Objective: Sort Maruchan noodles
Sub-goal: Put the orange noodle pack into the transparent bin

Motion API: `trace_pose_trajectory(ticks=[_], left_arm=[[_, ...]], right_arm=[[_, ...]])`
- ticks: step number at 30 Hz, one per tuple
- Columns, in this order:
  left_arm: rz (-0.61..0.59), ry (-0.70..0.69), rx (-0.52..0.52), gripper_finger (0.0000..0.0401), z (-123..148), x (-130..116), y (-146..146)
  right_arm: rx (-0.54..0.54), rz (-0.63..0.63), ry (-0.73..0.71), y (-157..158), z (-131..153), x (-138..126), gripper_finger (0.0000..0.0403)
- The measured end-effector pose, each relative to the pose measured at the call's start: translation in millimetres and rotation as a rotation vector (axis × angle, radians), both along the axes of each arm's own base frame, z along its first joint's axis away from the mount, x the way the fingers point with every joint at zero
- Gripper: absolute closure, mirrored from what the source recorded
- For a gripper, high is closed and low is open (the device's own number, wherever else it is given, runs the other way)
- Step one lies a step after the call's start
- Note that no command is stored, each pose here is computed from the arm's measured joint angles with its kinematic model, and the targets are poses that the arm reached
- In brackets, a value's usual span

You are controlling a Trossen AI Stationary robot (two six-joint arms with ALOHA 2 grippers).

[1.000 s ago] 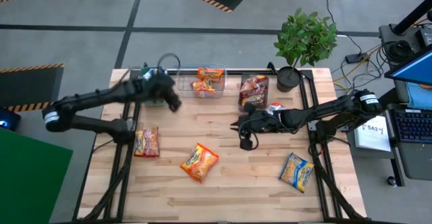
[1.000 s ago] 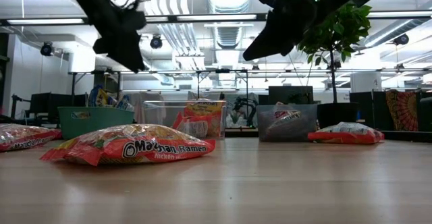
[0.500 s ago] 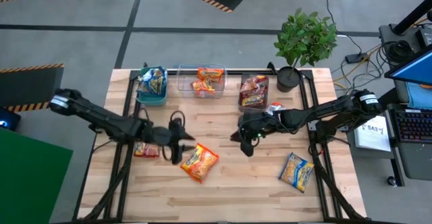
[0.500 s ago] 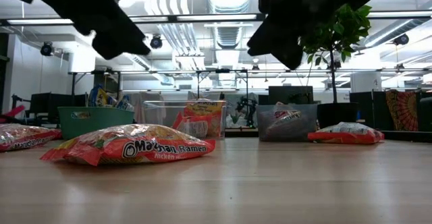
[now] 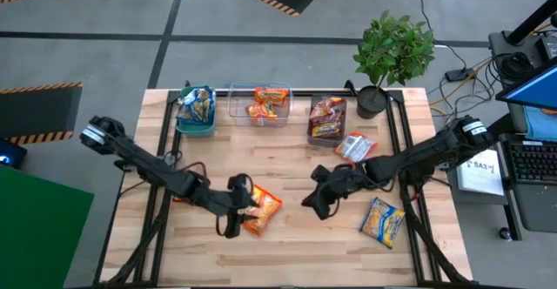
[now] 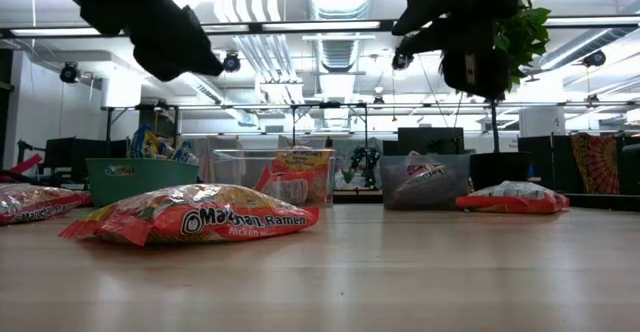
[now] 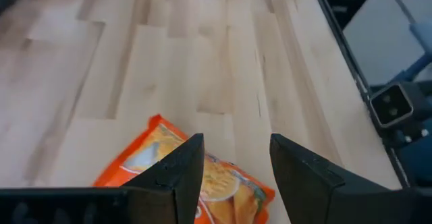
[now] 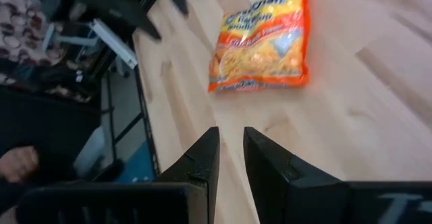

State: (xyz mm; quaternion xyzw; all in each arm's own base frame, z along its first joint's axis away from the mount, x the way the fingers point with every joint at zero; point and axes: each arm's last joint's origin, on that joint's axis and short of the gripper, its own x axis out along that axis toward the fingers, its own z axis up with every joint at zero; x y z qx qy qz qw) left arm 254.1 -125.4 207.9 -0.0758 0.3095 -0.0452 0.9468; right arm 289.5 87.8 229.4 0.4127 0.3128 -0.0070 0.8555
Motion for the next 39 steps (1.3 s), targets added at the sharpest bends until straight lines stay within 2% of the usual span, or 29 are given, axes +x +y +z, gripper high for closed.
trace_pose_trajectory(ticks=[6, 11, 18, 24, 32, 39], left_arm=[[-0.036, 0.081, -0.014, 0.0248, -15, 8, -13], [-0.037, 0.134, -0.013, 0.0248, -30, 8, -20], [-0.025, 0.204, -0.013, 0.0249, -48, 1, -23], [0.015, 0.252, -0.021, 0.0271, -62, -9, -18], [0.063, 0.298, -0.030, 0.0310, -76, -20, -12], [0.103, 0.308, -0.047, 0.0331, -81, -24, -8]], right_arm=[[-0.045, -0.032, -0.013, 7, 0, -2, 0.0344], [0.018, -0.107, 0.019, 4, -5, 1, 0.0335], [0.007, -0.133, 0.085, 6, -35, 16, 0.0267], [0.018, -0.166, 0.085, -5, -56, 33, 0.0212], [0.044, -0.195, 0.107, -15, -79, 52, 0.0167], [0.006, -0.165, 0.087, -19, -84, 87, 0.0137]])
